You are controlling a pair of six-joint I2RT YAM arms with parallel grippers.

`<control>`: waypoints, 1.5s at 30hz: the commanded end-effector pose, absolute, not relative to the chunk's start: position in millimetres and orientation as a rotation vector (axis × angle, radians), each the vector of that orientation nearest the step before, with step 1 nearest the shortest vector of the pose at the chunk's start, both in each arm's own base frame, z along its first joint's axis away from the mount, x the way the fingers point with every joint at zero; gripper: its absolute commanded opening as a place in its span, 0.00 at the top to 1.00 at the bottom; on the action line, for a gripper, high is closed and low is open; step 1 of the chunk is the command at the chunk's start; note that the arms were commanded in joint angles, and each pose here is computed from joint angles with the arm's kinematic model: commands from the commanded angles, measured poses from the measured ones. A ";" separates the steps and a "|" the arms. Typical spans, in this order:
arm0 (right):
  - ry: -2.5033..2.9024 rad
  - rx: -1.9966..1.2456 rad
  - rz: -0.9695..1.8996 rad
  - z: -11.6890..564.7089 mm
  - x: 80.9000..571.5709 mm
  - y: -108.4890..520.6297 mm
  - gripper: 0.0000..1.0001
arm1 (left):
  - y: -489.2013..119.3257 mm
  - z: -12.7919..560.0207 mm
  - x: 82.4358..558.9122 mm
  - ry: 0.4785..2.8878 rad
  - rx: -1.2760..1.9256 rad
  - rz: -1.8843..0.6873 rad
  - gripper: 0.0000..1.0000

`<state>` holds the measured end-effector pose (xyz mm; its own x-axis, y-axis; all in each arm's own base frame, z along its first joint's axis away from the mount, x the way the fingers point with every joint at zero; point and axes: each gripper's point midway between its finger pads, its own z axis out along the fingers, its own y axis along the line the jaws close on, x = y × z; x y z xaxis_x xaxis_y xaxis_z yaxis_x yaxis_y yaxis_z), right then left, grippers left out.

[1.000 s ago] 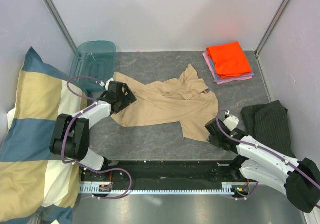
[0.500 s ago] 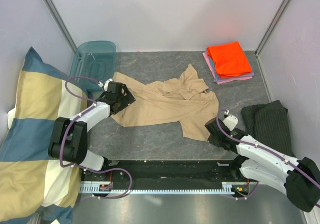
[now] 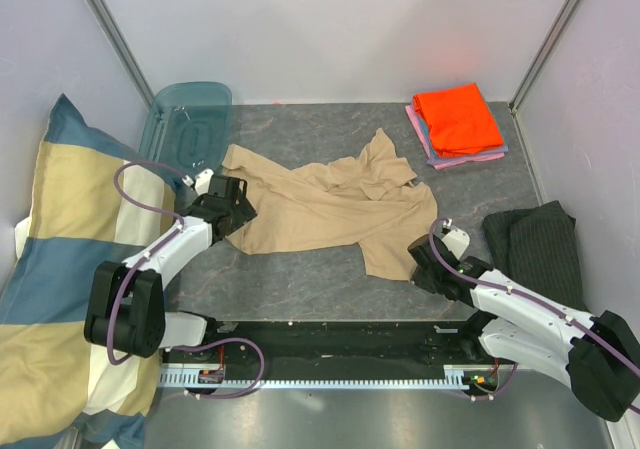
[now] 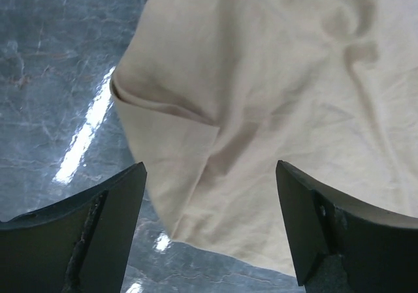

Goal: Fold and stack the t-shirts
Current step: Flatten out the tshirt

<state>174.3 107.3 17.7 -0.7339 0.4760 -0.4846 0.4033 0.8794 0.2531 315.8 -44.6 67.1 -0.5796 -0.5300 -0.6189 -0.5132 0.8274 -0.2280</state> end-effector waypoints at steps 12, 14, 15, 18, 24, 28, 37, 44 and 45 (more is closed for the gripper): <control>2.485 0.608 0.218 20.2 175.8 112.3 1.00 | -48.8 38.3 321.2 2.392 -0.728 0.085 0.28; 2.485 0.605 0.221 20.5 175.5 112.8 1.00 | -49.0 38.6 323.4 2.391 -0.722 0.091 0.29; 2.485 0.608 0.222 20.0 175.1 112.6 1.00 | -48.7 37.4 323.9 2.396 -0.718 0.097 0.32; 2.486 0.610 0.215 18.7 174.6 111.4 1.00 | -49.2 40.3 327.5 2.392 -0.708 0.098 0.36; 2.487 0.607 0.210 17.6 174.1 110.7 1.00 | -50.5 55.8 330.2 2.366 -0.698 0.079 0.36; 2.488 0.605 0.212 18.1 174.3 111.1 1.00 | -47.5 66.5 327.6 2.346 -0.699 0.079 0.34; 2.490 0.600 0.218 18.0 174.1 111.9 1.00 | -46.7 55.0 330.6 2.373 -0.698 0.117 0.34; 2.487 0.606 0.220 18.2 174.0 111.5 1.00 | -47.1 47.3 336.4 2.386 -0.693 0.134 0.36; 2.487 0.604 0.222 18.4 174.1 112.0 1.00 | -46.0 46.9 336.8 2.386 -0.691 0.144 0.37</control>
